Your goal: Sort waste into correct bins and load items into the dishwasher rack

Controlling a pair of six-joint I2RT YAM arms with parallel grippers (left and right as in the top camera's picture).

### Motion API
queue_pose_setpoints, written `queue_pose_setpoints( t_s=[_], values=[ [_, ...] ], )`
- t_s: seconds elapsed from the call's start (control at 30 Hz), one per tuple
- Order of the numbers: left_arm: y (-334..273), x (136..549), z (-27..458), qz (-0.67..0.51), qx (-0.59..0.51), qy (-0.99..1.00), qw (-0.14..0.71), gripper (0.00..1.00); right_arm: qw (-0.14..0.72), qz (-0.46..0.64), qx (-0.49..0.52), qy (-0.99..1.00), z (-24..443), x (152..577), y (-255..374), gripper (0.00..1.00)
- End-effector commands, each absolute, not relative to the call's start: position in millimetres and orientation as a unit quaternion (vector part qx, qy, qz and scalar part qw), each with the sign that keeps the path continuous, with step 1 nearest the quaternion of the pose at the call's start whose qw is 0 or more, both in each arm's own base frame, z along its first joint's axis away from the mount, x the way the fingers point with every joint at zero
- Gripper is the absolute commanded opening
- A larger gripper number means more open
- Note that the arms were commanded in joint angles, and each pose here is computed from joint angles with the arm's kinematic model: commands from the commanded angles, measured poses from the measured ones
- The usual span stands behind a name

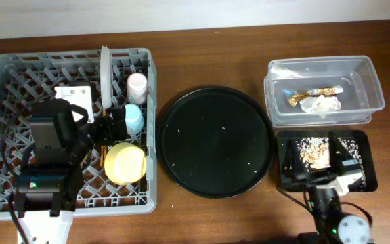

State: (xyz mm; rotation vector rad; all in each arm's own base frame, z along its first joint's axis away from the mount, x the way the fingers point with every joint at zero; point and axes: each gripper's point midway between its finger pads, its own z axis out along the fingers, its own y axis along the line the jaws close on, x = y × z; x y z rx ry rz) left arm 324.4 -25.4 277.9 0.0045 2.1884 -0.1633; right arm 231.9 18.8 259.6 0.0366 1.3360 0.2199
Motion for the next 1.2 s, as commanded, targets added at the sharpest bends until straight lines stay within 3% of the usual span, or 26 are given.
queue_pose_setpoints(
  t_s=[0.0, 0.23, 0.97, 1.17],
  values=[
    [-26.3, 324.4, 284.3, -0.072, -0.001, 0.884, 0.463, 0.99, 0.758, 0.118, 0.113, 0.632, 222.8, 241.7, -2.3, 0.99],
    [-26.3, 324.5, 284.2, -0.072, -0.001, 0.884, 0.463, 0.99, 0.674, 0.086, 0.097, 0.727, 156.1, 246.0, 2.5, 0.99],
    [-26.8, 321.2, 285.4, -0.073, 0.0, 0.882, 0.465, 0.99, 0.673, 0.086, 0.096, 0.728, 155.6, 246.1, 2.7, 0.99],
    [-16.2, 247.3, 333.1, -0.053, -0.004, 0.819, 0.571, 0.99, 0.673, 0.086, 0.096, 0.728, 155.6, 246.1, 2.7, 0.99]
  ],
)
